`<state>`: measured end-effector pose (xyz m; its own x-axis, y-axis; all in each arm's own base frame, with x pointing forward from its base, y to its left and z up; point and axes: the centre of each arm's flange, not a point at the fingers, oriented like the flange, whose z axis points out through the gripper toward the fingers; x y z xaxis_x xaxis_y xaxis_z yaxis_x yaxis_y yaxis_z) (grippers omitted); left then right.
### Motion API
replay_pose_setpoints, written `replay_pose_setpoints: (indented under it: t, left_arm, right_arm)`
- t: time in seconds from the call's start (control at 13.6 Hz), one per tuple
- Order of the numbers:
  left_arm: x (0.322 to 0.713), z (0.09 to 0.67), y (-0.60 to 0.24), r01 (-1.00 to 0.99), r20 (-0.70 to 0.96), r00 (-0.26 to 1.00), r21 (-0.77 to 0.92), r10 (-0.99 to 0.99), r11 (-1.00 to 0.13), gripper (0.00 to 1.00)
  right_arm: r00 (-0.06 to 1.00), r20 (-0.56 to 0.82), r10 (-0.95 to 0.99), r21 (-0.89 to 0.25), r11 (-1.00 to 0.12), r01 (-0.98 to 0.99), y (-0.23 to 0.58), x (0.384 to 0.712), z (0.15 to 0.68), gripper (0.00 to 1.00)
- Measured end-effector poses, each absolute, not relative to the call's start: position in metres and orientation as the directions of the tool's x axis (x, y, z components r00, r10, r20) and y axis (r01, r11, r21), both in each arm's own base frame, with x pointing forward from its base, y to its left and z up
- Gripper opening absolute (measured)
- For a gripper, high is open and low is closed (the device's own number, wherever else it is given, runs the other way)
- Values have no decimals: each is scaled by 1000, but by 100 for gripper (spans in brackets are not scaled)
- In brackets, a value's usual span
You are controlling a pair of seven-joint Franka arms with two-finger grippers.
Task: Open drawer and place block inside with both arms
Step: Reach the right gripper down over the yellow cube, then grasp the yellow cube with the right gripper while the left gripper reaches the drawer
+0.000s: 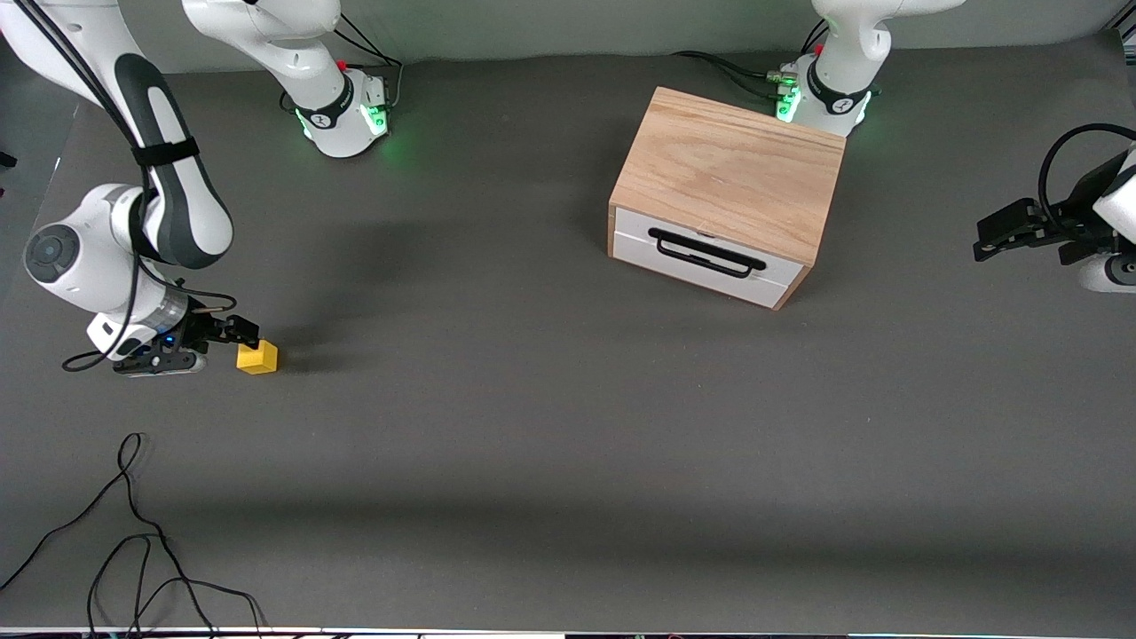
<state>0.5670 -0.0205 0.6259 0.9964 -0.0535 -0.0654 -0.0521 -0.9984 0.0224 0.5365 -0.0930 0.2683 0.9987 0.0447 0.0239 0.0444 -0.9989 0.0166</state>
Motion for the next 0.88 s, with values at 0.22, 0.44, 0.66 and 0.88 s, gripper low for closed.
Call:
replay_pose_setpoints:
  t: [0.22, 0.44, 0.66, 0.88]
  left_arm:
    - [567, 626, -20, -52, -66, 996, 22, -53, -998, 100]
    - [567, 626, -21, -52, -66, 996, 22, -54, -998, 100]
    - [567, 626, -21, -53, -68, 996, 22, -54, -998, 100]
    - [567, 626, -21, -53, -68, 996, 22, -54, -998, 100]
  right_arm:
    - [999, 8, 39, 21, -999, 39, -96, 535, 245, 100]
    - [999, -5, 35, 26, -999, 35, -98, 534, 218, 100]
    - [999, -15, 31, 30, -999, 32, -99, 532, 198, 100]
    - [1000, -17, 21, 28, -999, 21, -99, 531, 189, 100]
